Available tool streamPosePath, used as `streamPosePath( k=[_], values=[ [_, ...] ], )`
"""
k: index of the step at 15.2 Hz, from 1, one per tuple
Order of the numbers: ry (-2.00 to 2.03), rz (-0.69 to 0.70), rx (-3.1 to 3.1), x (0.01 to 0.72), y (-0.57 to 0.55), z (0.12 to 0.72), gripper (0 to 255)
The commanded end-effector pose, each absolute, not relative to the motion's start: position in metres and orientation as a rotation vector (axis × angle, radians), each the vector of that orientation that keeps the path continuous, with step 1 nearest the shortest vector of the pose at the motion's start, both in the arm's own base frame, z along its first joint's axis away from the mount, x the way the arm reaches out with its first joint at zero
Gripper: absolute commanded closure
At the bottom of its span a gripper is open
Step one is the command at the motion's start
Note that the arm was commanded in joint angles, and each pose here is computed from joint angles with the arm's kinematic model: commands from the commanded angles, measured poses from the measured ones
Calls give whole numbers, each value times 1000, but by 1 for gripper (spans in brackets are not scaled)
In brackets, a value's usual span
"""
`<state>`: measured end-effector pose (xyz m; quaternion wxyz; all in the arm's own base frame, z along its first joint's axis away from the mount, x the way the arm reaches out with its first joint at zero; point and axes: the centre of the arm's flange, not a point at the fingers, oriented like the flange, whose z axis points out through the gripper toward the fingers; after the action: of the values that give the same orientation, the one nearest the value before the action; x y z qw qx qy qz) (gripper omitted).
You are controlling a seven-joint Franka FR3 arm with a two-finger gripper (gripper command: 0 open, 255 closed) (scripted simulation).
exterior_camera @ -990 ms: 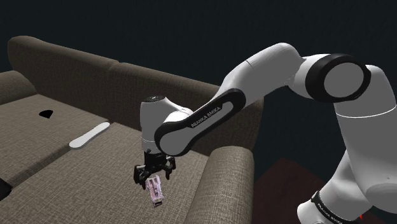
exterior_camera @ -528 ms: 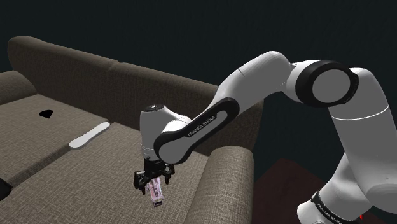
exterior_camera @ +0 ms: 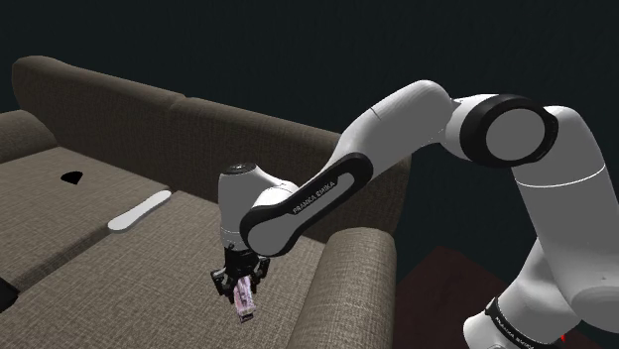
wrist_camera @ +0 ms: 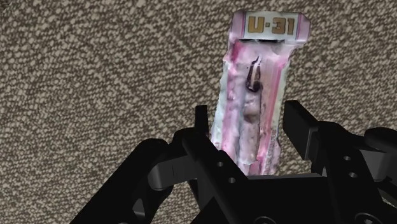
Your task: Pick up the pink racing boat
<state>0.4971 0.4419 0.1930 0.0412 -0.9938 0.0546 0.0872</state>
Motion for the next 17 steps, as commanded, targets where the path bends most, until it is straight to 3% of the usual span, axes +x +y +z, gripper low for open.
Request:
streamPosePath(
  k=[1, 17],
  values=[
    [167, 267, -3043, 497, 442, 193, 255],
    [167, 267, -3043, 497, 442, 272, 255]
  ],
)
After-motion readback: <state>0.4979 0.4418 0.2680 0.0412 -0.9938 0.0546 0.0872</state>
